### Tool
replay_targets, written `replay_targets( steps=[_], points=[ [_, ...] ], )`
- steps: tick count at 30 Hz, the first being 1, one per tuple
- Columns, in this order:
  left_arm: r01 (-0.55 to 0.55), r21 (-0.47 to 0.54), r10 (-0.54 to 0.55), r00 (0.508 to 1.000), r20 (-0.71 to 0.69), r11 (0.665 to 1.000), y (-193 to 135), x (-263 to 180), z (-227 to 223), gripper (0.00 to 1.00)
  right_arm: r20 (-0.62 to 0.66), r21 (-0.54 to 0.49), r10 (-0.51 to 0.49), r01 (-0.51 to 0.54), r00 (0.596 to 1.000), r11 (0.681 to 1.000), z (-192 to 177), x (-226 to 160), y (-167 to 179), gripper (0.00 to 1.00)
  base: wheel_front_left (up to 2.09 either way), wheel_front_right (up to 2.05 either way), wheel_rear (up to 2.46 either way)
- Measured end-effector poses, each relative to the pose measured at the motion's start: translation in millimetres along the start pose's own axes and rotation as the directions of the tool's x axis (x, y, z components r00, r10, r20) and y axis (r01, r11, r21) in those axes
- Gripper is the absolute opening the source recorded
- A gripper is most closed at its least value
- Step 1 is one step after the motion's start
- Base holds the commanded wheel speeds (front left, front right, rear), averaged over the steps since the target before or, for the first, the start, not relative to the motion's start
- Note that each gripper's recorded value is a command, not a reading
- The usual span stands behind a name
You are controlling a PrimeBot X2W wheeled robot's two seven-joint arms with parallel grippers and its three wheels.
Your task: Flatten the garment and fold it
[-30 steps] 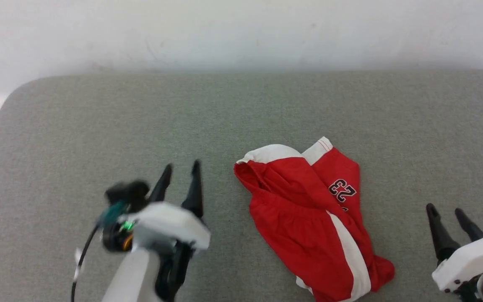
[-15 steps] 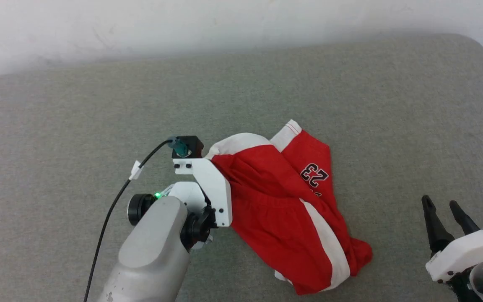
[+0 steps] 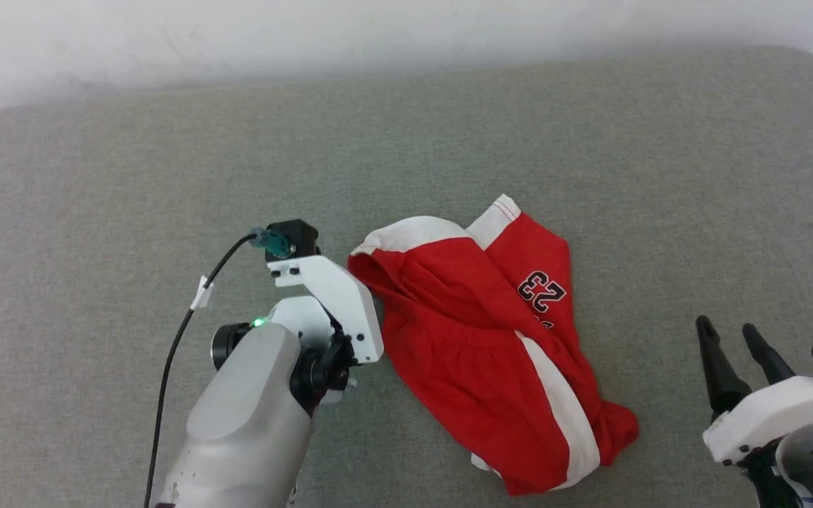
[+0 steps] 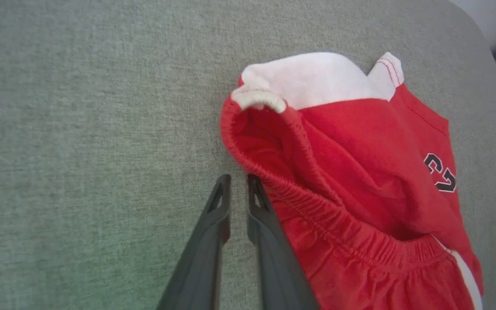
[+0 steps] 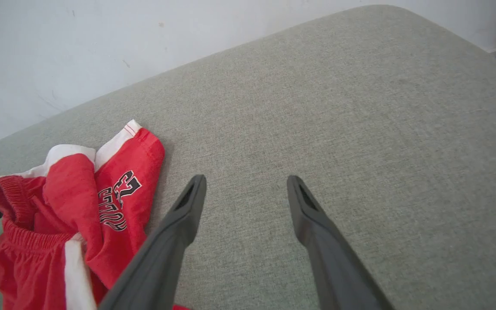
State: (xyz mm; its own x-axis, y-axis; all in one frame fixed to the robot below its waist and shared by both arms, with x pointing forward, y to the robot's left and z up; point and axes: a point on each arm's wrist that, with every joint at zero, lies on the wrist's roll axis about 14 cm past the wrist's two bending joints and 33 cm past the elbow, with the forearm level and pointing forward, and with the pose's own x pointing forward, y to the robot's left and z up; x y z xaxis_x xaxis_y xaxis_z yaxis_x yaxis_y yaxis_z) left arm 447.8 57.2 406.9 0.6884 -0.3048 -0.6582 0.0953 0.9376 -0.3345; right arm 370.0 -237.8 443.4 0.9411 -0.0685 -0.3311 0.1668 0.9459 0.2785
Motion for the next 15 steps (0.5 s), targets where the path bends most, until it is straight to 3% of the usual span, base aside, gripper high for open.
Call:
replay_targets(
  steps=[6,7,8,15],
  points=[
    [0.044,0.010,-0.045,0.991,0.129,0.999,-13,-12,35,0.00,0.000,-0.003,0.031,-0.031,1.000,1.000,0,1,11,1.00,0.00,0.00,0.00],
    [0.050,0.014,-0.051,0.988,0.147,0.999,-15,-15,41,0.11,0.000,-0.003,0.034,-0.034,0.999,0.999,0,1,12,1.00,0.00,0.00,0.00],
    [0.058,0.019,-0.060,0.985,0.160,0.998,-18,-17,45,1.00,0.000,-0.003,0.036,-0.036,0.999,0.999,-1,1,12,1.00,0.00,0.00,0.00],
    [0.045,0.131,-0.060,0.991,0.117,0.990,-26,-16,42,1.00,-0.007,-0.004,0.044,-0.044,0.999,0.999,-4,-2,15,1.00,0.00,0.00,0.00]
  ],
)
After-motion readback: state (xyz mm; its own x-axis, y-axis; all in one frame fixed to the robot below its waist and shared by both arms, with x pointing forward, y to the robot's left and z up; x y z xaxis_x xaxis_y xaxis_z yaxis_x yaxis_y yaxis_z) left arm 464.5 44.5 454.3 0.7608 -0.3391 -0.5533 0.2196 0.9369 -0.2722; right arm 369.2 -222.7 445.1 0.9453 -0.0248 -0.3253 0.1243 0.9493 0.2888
